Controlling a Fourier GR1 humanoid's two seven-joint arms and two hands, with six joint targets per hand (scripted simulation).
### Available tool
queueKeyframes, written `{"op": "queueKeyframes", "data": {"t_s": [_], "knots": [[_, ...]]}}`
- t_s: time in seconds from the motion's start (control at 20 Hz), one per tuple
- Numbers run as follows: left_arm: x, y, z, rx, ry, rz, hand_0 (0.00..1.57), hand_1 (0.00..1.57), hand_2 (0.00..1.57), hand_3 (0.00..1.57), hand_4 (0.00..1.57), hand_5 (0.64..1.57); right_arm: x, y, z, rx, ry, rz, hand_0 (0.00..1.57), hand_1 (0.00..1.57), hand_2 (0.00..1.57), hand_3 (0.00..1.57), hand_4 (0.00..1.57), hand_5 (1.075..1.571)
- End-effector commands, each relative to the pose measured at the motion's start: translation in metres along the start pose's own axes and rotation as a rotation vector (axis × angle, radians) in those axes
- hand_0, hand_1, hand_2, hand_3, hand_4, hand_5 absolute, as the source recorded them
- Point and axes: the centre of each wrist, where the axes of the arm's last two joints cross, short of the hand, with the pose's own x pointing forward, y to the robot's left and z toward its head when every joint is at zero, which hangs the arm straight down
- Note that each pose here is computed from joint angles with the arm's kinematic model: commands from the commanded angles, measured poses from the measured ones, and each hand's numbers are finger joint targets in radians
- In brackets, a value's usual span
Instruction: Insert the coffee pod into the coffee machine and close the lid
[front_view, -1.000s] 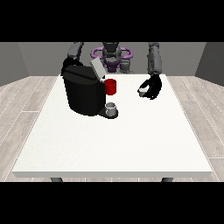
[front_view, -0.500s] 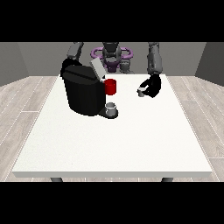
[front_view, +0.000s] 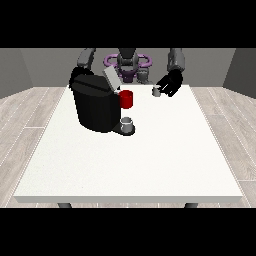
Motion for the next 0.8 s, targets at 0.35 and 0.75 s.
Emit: {"op": "queueKeyframes", "data": {"t_s": [0.35, 0.75], "knots": [[0.022, 0.054, -0.016, 0.093, -0.057, -0.029, 1.25, 1.25, 1.33, 1.29, 0.56, 1.571, 0.017, 0.029, -0.003, 0.086, -0.061, -0.003, 0.0, 0.0, 0.0, 0.0, 0.46, 1.571], [0.067, 0.116, -0.036, 0.187, -0.049, 0.004, 1.25, 1.25, 1.29, 1.24, 0.51, 1.571, 0.045, 0.03, -0.018, 0.14, -0.106, -0.016, 0.0, 0.0, 0.0, 0.0, 0.5, 1.571]]}}
